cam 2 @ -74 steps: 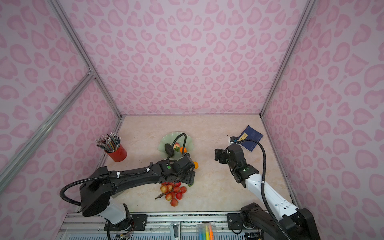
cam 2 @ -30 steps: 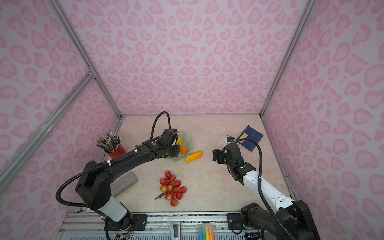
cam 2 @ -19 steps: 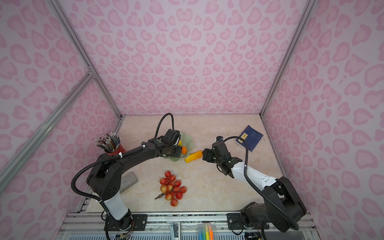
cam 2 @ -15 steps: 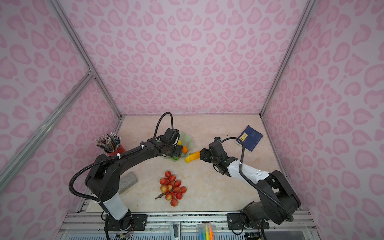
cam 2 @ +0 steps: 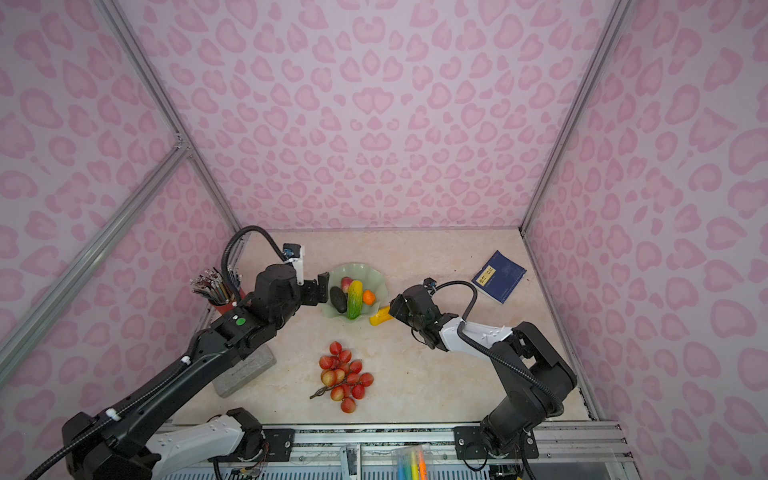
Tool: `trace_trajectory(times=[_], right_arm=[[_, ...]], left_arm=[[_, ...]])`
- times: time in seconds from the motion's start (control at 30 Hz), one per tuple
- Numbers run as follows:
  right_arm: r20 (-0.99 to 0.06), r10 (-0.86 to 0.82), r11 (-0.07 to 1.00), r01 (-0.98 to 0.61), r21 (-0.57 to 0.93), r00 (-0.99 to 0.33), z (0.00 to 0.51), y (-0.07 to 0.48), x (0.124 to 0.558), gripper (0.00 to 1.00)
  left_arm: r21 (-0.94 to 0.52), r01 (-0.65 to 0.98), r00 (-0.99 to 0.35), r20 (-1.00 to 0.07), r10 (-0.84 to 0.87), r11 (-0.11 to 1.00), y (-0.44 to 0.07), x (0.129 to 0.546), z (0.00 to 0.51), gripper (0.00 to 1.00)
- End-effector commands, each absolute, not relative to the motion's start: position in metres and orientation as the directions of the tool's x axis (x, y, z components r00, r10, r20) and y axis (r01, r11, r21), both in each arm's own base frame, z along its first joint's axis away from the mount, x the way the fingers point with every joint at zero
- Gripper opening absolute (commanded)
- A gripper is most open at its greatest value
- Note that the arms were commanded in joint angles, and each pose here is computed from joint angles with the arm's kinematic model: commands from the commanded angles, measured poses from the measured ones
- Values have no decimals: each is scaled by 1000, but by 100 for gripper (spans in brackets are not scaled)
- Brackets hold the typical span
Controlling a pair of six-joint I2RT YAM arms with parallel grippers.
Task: Place and organize the fake fruits in the fruit bowl
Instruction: 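Lower the papaya into the green bowl and release it with the left gripper, then grasp the yellow mango with the right gripper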
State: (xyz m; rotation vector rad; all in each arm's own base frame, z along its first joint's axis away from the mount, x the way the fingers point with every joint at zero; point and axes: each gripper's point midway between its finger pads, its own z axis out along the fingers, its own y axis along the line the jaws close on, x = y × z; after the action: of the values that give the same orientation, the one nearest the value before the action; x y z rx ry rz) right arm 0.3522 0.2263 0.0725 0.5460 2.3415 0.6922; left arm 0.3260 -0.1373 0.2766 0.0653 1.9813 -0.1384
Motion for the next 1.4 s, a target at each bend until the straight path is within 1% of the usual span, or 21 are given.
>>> trace_trajectory(times=[0.0,0.1,0.23,0.4,0.67,0.77,0.93,1.1,1.23,1.37], right_arm=[[-438,582,746,237,622,-685,74,230,361,81],[-423,589,742,252,621,-689,69,235,364,79],[-384,616,716,285,637,-688,60,242,367,75],[-332,661,675,341,654,-673,46,245,368,74],[-281,686,647,385,658,-671,29,259,378,72],[-260,709,625,415,661,-655,22,258,379,66],[-266,733,620,455,639,-626,13,247,375,52],[-276,737,625,466,626,-618,10,238,375,36],[-308,724,649,459,606,-617,12,227,372,29],[-403,671,722,422,549,-623,28,213,363,29]], left_arm=[[-125,4,-295,-948,-119,992,-105,316,293,99],[-182,-19,-278,-944,-180,983,-86,303,288,99],[-198,-46,-285,-937,-203,979,-71,294,280,99],[-210,-45,-280,-936,-214,977,-67,291,284,99],[-215,-50,-286,-933,-220,975,-64,290,282,99],[-222,-48,-280,-933,-226,974,-64,289,283,99],[-231,-47,-262,-936,-235,972,-61,285,287,99],[-236,-45,-256,-936,-240,971,-61,284,287,99],[-237,-44,-258,-936,-240,970,-61,283,287,99],[-240,-47,-257,-935,-243,970,-60,283,286,99]])
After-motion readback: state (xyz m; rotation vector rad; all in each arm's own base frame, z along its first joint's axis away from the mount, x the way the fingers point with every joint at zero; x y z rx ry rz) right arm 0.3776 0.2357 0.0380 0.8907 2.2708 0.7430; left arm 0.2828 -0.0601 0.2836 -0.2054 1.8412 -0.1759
